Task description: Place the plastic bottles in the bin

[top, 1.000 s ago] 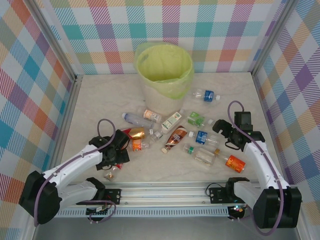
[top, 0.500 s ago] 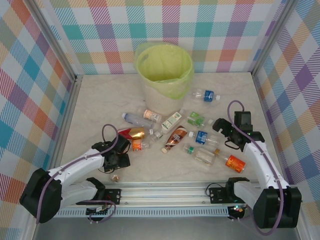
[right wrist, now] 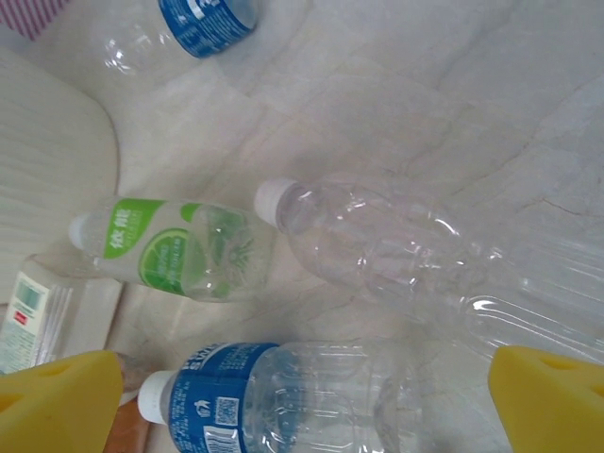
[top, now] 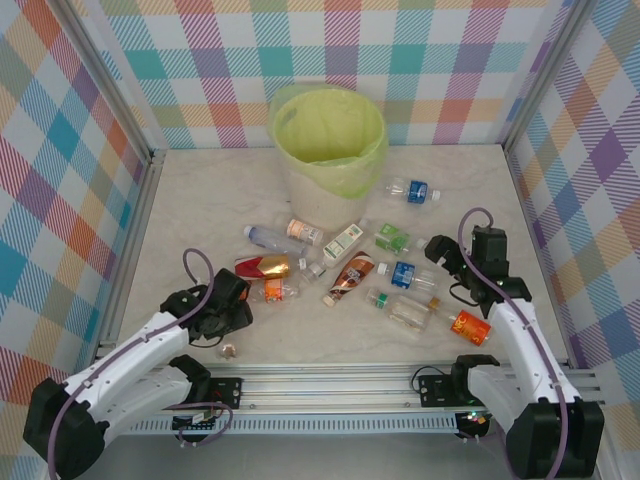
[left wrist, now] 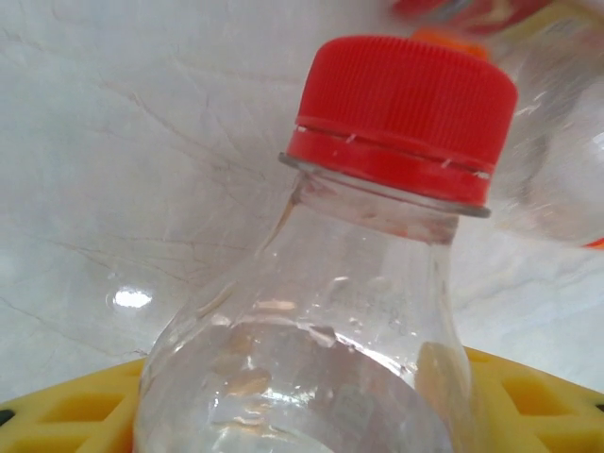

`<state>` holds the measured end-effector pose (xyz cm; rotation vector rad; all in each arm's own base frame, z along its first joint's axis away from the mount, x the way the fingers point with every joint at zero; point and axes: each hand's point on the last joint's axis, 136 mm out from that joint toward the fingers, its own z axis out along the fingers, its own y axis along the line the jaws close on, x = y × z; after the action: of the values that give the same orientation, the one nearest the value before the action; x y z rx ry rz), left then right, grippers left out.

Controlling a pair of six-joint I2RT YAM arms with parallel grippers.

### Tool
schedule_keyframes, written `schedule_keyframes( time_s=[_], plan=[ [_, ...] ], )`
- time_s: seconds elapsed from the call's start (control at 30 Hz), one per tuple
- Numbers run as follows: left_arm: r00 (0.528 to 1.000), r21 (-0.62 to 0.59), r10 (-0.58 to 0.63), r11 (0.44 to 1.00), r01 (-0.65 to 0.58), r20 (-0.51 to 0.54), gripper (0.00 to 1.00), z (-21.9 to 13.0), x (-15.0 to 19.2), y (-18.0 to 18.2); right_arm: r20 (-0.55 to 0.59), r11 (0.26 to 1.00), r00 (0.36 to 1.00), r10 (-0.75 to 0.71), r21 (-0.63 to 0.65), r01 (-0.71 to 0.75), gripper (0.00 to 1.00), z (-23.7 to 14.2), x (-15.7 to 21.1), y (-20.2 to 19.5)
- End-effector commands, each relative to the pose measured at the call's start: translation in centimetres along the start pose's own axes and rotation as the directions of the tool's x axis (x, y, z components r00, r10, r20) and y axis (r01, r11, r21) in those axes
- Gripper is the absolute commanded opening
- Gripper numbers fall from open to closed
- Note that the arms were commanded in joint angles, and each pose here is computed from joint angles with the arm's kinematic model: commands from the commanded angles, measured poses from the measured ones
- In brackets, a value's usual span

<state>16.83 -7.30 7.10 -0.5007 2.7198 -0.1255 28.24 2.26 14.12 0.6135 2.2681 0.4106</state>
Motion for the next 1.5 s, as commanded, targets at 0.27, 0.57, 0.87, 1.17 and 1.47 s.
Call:
schedule_keyframes(
  time_s=[0.27,0.57,0.87,1.17,1.47],
  plan=[
    [0.862,0.451,-0.109,0.88,-0.148,0.494,0.48,-12.9,-14.6,-13.5,0.234,0.981,0.97,0.062,-0.191,-0.016,1.0,-1.6,-3.2,2.6],
    [0.588,0.577,-0.246,0.661,-0.48,0.77,0.48,-25.1,-22.8,-23.4,0.295,0.966,0.948,0.119,-0.256,-0.042,1.0,-2.1,-4.9,3.8],
    [0.485,0.475,-0.205,0.696,-0.538,0.85,0.47,-27.4,-30.1,-28.8,0.254,0.966,0.963,0.086,-0.259,-0.017,1.0,-2.3,-4.3,4.3],
    [0.56,0.446,-0.129,0.758,-0.476,0.818,0.46,-21.0,-34.9,-32.3,0.231,0.964,0.971,0.058,-0.267,0.005,1.0,-3.2,-3.9,4.7],
    [0.645,0.352,0.011,0.831,-0.431,0.764,0.47,-14.4,-35.4,-32.5,0.171,0.972,0.985,0.012,-0.234,0.029,1.0,-3.1,-2.7,4.3]
  ],
)
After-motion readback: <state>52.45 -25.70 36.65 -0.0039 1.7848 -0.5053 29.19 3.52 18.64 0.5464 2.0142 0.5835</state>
